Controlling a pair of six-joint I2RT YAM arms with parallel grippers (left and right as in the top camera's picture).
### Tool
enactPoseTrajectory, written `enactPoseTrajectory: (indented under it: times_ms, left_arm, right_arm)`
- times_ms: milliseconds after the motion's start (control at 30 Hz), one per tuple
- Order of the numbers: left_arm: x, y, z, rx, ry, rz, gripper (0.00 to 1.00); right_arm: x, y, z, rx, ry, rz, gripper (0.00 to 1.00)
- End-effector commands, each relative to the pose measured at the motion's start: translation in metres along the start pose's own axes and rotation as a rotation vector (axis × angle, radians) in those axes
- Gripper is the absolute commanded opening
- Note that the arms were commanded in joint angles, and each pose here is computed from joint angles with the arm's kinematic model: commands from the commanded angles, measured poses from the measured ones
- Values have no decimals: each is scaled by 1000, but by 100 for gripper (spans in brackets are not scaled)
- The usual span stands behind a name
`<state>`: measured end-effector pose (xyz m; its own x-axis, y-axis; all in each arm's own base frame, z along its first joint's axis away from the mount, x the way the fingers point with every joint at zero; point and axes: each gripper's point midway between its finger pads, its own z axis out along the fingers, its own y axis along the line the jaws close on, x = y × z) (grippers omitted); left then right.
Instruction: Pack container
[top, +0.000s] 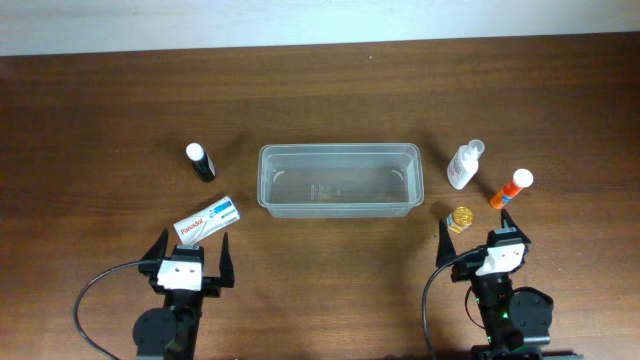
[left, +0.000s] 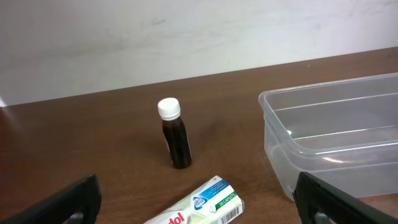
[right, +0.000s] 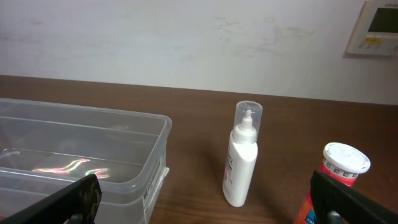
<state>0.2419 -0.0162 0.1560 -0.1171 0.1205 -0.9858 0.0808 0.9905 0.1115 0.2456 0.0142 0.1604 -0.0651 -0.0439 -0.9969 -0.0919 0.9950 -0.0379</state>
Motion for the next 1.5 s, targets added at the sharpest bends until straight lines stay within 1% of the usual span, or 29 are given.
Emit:
enactPoseTrajectory:
  times_ms: [0,1167,1233,1267,1367,1467]
  left_arm:
    - [1,0,0,-2,-5,17,99]
    - [1,0,0,-2,-5,17,100]
    - [-8,0,0,1,-42,16,99]
    - [-15,-3,0,16,-72,17,99]
    - [-31,-22,-4,133,-143,25,99]
    - [-53,-48,-13,287,-243,49,99]
  right_arm:
    - [2,-5,0,23,0,2,98]
    - [2,-5,0,23,0,2,98]
    - [2,-5,0,23,0,2,98]
    - [2,-5,0,23,0,2,98]
    - [2,-5,0,23,0,2,98]
    - [2,-5,0,23,0,2,99]
